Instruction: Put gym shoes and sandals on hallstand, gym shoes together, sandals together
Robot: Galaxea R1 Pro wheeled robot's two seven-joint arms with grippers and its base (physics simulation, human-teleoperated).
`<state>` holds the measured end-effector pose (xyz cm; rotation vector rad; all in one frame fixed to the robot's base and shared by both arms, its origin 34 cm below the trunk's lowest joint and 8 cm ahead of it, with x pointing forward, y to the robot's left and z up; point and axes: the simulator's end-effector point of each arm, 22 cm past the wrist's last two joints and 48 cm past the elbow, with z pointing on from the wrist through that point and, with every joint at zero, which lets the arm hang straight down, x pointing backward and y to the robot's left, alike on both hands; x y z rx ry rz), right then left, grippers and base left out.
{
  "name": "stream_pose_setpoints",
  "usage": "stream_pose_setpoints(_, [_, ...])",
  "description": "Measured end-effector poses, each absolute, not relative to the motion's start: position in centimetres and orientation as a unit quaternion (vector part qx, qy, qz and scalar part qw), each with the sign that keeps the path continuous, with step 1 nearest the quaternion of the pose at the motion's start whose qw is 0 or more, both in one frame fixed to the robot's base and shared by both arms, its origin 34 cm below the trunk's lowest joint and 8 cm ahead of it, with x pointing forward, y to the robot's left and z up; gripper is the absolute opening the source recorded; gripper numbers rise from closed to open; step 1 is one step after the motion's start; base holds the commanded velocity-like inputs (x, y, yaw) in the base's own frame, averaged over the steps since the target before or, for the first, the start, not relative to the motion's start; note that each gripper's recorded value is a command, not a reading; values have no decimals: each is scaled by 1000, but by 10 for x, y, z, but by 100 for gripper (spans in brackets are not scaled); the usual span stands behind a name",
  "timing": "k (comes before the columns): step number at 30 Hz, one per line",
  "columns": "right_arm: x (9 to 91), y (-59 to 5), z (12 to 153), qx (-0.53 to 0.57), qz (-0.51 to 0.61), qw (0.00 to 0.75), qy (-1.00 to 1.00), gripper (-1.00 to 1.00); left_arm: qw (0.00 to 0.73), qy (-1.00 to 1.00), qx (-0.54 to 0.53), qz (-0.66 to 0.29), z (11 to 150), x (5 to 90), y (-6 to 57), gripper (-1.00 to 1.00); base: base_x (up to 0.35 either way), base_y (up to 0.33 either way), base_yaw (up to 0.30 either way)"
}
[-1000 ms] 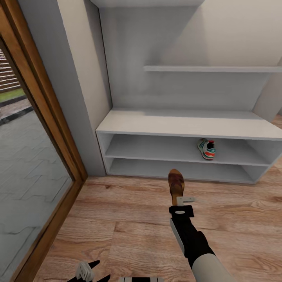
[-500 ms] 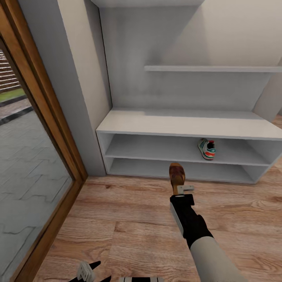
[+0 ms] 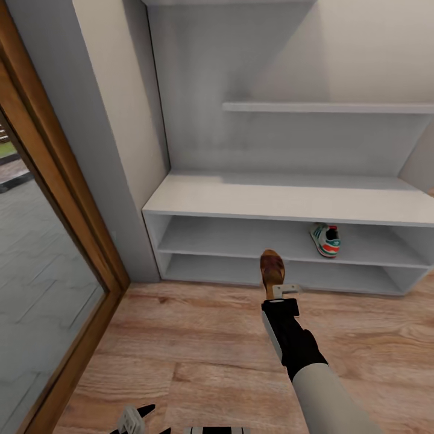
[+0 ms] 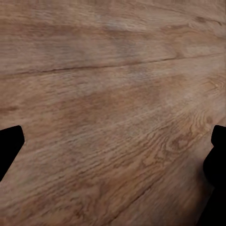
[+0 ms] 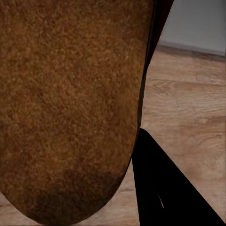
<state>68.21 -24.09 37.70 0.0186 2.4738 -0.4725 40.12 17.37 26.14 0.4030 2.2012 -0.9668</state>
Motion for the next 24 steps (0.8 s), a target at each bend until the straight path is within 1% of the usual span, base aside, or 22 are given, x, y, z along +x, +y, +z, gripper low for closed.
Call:
stream_pose_setpoints(15, [680,-242,374,8,-179,303,936,-100,345,847,155,-373,262,401,173,100,335,0,0])
stream_pose_setpoints(24, [673,-253,367,29,-178,290,940,-100,346,847,155,-373,262,402,173,100,336,0,0])
